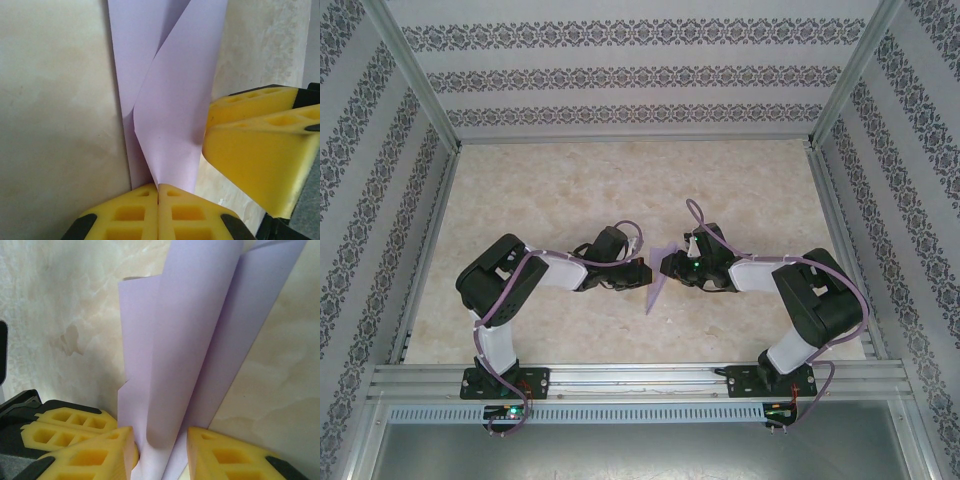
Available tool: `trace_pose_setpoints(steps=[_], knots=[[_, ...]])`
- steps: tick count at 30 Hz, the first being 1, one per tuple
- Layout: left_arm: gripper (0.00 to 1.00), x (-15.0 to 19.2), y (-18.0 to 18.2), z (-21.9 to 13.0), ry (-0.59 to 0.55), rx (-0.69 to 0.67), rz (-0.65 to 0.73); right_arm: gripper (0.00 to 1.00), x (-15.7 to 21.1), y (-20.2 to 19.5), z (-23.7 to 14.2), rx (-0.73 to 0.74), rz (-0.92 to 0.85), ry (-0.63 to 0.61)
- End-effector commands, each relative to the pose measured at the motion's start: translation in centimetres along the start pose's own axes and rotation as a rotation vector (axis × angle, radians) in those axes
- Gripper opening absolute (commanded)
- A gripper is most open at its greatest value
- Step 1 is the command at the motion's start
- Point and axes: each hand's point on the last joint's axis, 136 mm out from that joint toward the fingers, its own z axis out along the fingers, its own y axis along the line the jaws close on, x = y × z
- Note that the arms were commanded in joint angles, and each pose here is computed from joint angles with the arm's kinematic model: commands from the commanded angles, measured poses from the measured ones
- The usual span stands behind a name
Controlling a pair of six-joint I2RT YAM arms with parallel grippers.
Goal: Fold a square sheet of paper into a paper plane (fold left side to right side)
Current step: Fold the wing for the fifth time at the center of the table.
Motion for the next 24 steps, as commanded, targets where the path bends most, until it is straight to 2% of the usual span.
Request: trace_pose_setpoints(steps=[1, 24], knots=[[0.06, 0.0, 3.4, 1.1, 0.006, -0.105, -0.015, 0.33, 0.4, -0.5, 0.5, 0.027, -0.033, -0.004], [0.05, 0.4, 4.2, 1.8, 0.038, -0.133, -0.037, 0.33, -0.3, -0.2, -1.0, 0.015, -0.042, -0.058]])
